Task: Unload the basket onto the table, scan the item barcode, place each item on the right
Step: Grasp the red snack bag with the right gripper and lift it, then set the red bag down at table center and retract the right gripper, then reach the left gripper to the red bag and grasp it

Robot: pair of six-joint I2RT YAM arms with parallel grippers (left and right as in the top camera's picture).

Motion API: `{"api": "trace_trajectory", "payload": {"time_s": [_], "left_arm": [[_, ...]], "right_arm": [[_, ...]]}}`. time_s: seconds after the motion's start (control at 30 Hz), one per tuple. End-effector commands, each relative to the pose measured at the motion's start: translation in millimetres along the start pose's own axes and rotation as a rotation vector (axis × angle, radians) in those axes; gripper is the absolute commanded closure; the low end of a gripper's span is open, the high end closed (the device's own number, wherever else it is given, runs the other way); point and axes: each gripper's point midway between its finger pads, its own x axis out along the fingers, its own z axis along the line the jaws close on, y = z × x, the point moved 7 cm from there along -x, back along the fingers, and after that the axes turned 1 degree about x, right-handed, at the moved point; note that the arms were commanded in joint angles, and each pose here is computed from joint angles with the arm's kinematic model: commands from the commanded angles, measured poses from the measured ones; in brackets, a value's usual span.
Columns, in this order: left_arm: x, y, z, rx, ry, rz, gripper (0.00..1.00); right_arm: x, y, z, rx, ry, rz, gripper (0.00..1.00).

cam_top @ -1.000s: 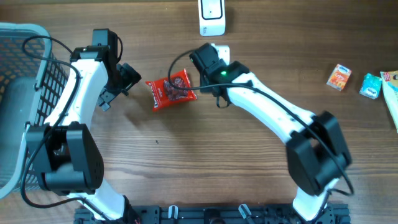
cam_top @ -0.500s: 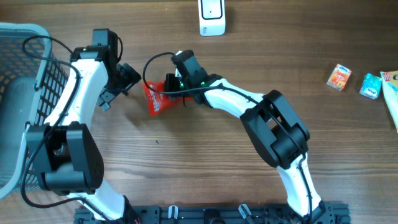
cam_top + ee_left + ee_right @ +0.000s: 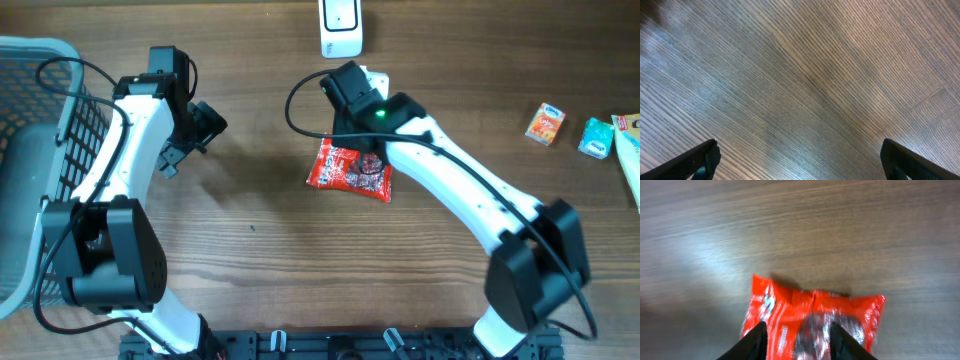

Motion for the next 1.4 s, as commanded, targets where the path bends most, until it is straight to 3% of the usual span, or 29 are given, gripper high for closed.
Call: {"api": "trace_trajectory", "payload": {"time_s": [0.0,0.1,0.2,0.27,0.33,0.37,0.43,0.57,0.7,0.83,0.97,1.03,1.1,1.17,1.3,1.37], "left_arm": [[2.8,-0.9,1.9,-0.013,-0.011,0.002,0.00],[2.8,-0.9,1.9,-0.013,-0.011,0.002,0.00],[2.8,-0.9,1.9,-0.013,-0.011,0.002,0.00],[2.8,-0.9,1.9,-0.013,-0.011,0.002,0.00],[2.8,-0.9,1.9,-0.014,-0.011,0.002,0.00],[2.8,-0.9,1.9,-0.013,-0.011,0.002,0.00],[2.8,-0.9,1.9,-0.013,-0.011,0.002,0.00],[2.8,-0.9,2.0,-0.013,-0.011,0.002,0.00],[2.8,-0.9,1.9,-0.013,-0.011,0.002,0.00],[2.8,-0.4,1.1,-0.017,-0.004,0.007,0.00],[1.9,-1.3,-14.3,-0.019,0.116,0.034,0.00],[-1.5,16.1,-23.3,-0.015,0.224,0.188,0.00],[-6.5,52.0,-55.4,0.195,0.441,0.337,0.00],[0.0,79.8,-69.4,0.286,0.441,0.354,0.00],[16.3,174.2,-114.0,0.538,0.507,0.386,0.00],[24.1,201.3,-129.3,0.566,0.524,0.403,0.00]], "right_arm": [[7.6,23.7,-1.2,-0.036,-0.009,0.156,0.69],[55.8,56.8,5.8,-0.036,-0.052,0.330,0.70],[94.8,82.3,4.7,-0.017,-0.034,0.451,0.89],[98.0,84.0,2.9,-0.016,-0.016,0.456,0.91],[82.2,69.0,5.2,-0.060,-0.049,0.411,0.78],[62.6,51.3,5.3,-0.086,-0.072,0.366,0.64],[22.1,13.7,-4.0,-0.118,-0.116,0.261,0.00],[-34.8,-47.0,-86.4,0.072,-0.110,0.096,0.00],[-34.6,-63.2,-181.8,0.293,0.009,0.117,0.00],[-34.7,-67.2,-200.6,0.428,-0.009,0.116,0.00],[-33.7,-80.6,-199.1,0.514,-0.031,0.044,0.00],[-33.7,-87.1,-198.3,0.512,-0.045,0.009,0.00],[-33.7,-91.0,-197.9,0.511,-0.053,-0.012,0.00],[-33.8,-91.5,-197.8,0.510,-0.054,-0.014,0.00],[-33.8,-91.5,-197.8,0.510,-0.054,-0.014,0.00],[-33.8,-91.5,-197.8,0.510,-0.054,-0.014,0.00]]}}
